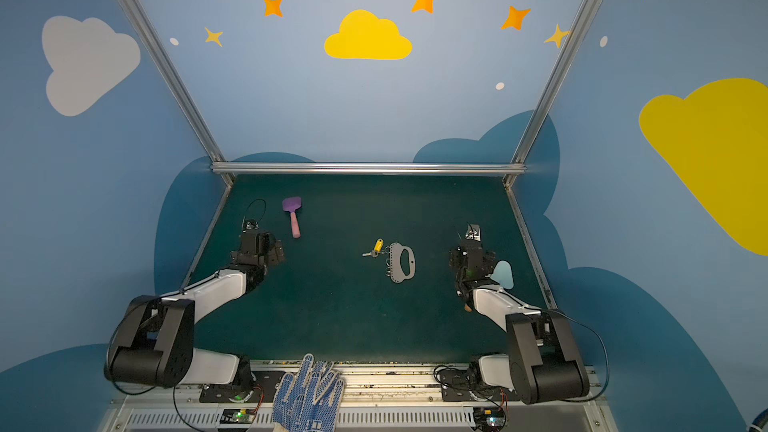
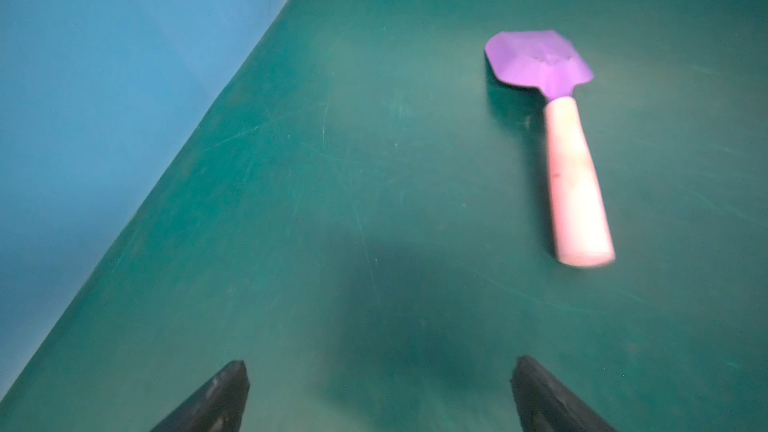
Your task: Put the keys on the keyring
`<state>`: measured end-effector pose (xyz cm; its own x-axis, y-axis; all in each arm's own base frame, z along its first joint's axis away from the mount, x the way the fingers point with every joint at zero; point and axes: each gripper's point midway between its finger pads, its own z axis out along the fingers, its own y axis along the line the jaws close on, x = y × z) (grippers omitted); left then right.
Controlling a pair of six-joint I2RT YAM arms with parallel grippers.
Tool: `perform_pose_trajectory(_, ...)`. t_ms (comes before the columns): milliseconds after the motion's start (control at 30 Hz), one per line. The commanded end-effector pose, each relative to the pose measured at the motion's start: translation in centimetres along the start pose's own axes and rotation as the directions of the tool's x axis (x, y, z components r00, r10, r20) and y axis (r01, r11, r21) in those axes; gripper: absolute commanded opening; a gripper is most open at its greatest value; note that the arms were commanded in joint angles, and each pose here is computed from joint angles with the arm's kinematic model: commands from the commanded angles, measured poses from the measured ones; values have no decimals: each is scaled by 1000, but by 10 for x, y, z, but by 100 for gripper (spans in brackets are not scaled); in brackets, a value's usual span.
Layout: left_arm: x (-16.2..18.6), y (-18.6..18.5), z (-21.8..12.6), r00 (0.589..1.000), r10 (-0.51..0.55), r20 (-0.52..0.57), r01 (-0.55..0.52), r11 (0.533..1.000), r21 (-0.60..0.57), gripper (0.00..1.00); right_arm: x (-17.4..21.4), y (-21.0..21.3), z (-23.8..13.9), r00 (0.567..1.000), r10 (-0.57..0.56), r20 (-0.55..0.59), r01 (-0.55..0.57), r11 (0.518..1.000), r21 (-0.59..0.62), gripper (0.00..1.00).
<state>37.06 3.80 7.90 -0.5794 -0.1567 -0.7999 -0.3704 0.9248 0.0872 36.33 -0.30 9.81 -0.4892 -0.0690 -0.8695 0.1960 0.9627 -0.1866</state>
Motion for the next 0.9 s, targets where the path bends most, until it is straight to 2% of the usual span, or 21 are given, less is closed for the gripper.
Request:
perform_pose_trajectory(0,-34,-16,0,983,-1,181,-15,996,87,100,-34,17,-5,979,19,204,3,994,-107,87)
perform_pose_trajectory(67,-23,-22,4,979,3,203,-31,991,131,100,-24,25,-1,979,16,204,18,986,-165,87)
perform_pose_trajectory(100,-24,-20,4,972,-36,234,4,991,135,100,-19,31,2,977,19,213,26,977,-210,87)
perform_pose_trajectory(167,-21,-24,3,979,-15,204,-22,984,176,100,-10,40,11,977,25,212,36,959,-280,87)
perform_pose_trajectory(200,-20,-25,5,980,-25,195,-15,980,197,100,-14,41,16,976,30,214,34,956,-291,90)
perform_pose_trajectory(233,-15,-26,9,985,-35,169,-6,971,238,100,-12,40,18,985,42,167,13,948,-318,92)
perform_pose_trajectory(300,-12,-20,12,974,-113,194,58,961,270,100,-10,34,23,994,52,94,-20,949,-314,92)
perform_pose_trajectory(367,-13,-21,11,979,-100,180,48,962,269,100,-11,32,23,990,68,123,-27,950,-310,92)
perform_pose_trajectory(400,-11,-23,11,988,-44,150,2,963,270,100,-11,33,22,991,58,119,-18,950,-313,92)
perform_pose_trajectory(467,-12,-22,10,980,-88,179,36,962,272,100,-10,33,23,994,57,98,-22,946,-323,92)
perform_pose_trajectory(533,-11,-23,9,985,-50,162,4,963,270,100,-10,34,23,994,55,99,-20,946,-323,92)
perform_pose_trajectory(867,-11,-23,9,984,-51,168,4,964,266,100,-10,33,24,994,61,92,-27,944,-328,92)
